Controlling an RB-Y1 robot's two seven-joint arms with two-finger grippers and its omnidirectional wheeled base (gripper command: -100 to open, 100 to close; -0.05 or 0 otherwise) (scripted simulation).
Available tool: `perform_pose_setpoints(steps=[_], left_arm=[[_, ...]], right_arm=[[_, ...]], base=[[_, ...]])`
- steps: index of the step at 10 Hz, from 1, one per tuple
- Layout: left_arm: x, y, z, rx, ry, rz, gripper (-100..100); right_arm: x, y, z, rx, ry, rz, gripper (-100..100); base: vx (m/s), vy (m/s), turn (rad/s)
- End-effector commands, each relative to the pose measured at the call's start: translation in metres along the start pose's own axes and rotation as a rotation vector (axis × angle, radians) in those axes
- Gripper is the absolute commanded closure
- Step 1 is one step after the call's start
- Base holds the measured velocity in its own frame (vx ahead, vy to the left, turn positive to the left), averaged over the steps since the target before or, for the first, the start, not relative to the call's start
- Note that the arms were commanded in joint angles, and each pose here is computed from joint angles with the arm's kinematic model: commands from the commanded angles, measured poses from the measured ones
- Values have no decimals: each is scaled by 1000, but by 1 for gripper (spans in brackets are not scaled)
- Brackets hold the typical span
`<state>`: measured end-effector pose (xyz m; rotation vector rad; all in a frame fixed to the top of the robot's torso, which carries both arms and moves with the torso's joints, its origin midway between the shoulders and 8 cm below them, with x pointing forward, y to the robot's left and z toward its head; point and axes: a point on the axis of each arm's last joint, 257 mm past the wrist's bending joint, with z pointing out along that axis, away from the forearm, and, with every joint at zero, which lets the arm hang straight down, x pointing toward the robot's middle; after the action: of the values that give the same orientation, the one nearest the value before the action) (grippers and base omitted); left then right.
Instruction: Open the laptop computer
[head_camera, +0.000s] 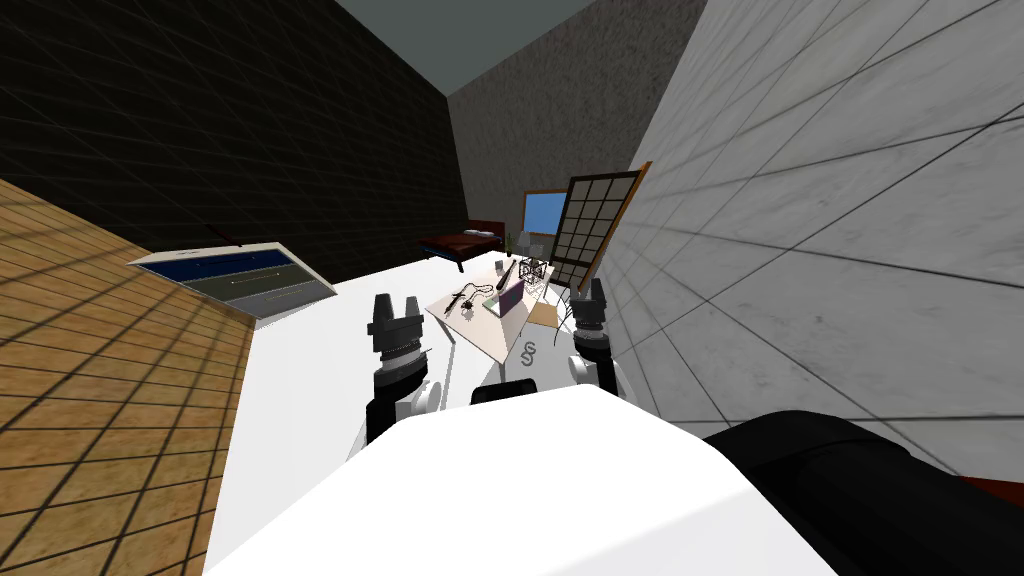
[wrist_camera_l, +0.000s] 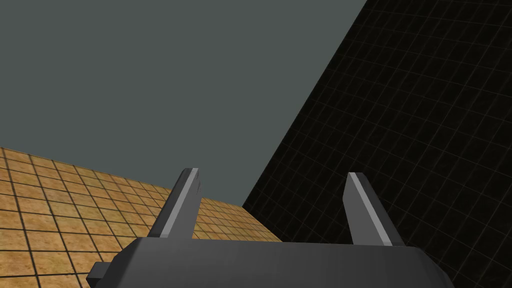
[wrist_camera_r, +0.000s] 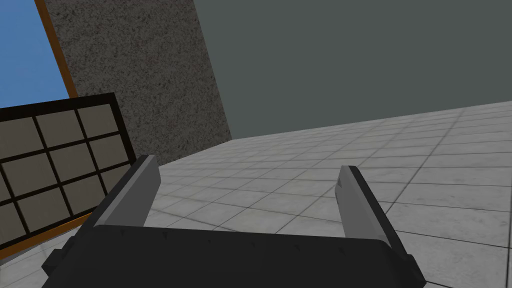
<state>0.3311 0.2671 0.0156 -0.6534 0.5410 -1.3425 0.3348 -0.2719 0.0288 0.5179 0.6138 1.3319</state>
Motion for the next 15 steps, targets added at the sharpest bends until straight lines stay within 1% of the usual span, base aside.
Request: perform_pose_setpoints(steps=[1,9,10,12,15], left_arm=[[0,0,0,0,0,0,0],[0,0,0,0,0,0,0],[0,0,0,0,0,0,0],[0,0,0,0,0,0,0],[0,0,0,0,0,0,0]], right_arm=[[0,0,0,0,0,0,0],[0,0,0,0,0,0,0],[4,-6,-1,14,34,-29,-100],[9,-19,-4,46,86,-89,-100],[14,-52,-14,119,171,-217,-100]], base=[[0,0,0],[0,0,0],[-6,16,19],[-26,50,31],[-48,90,33]])
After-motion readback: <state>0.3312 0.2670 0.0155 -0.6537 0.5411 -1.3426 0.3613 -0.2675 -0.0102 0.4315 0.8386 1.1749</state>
